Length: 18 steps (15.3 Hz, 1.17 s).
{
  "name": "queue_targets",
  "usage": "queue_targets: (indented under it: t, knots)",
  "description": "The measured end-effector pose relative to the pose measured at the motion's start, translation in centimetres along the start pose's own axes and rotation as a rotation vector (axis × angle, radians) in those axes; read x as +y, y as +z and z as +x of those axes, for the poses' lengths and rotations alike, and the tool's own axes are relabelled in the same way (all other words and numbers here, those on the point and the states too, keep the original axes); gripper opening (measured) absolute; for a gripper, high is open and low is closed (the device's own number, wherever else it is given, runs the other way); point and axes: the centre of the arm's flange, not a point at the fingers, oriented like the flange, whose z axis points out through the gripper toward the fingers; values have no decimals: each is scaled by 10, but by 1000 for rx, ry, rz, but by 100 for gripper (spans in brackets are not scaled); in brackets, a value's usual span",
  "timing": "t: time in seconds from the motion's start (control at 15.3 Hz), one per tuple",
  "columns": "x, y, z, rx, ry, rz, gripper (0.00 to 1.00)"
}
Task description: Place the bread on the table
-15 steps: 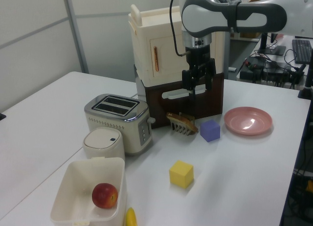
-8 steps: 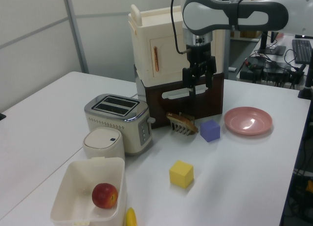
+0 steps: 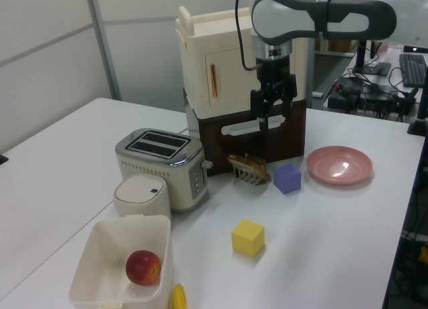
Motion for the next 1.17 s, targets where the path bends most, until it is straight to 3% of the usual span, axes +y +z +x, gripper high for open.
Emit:
queue_targets:
  t: [1.17]
  knots:
    - [13,-9,-5,16,22,3,100]
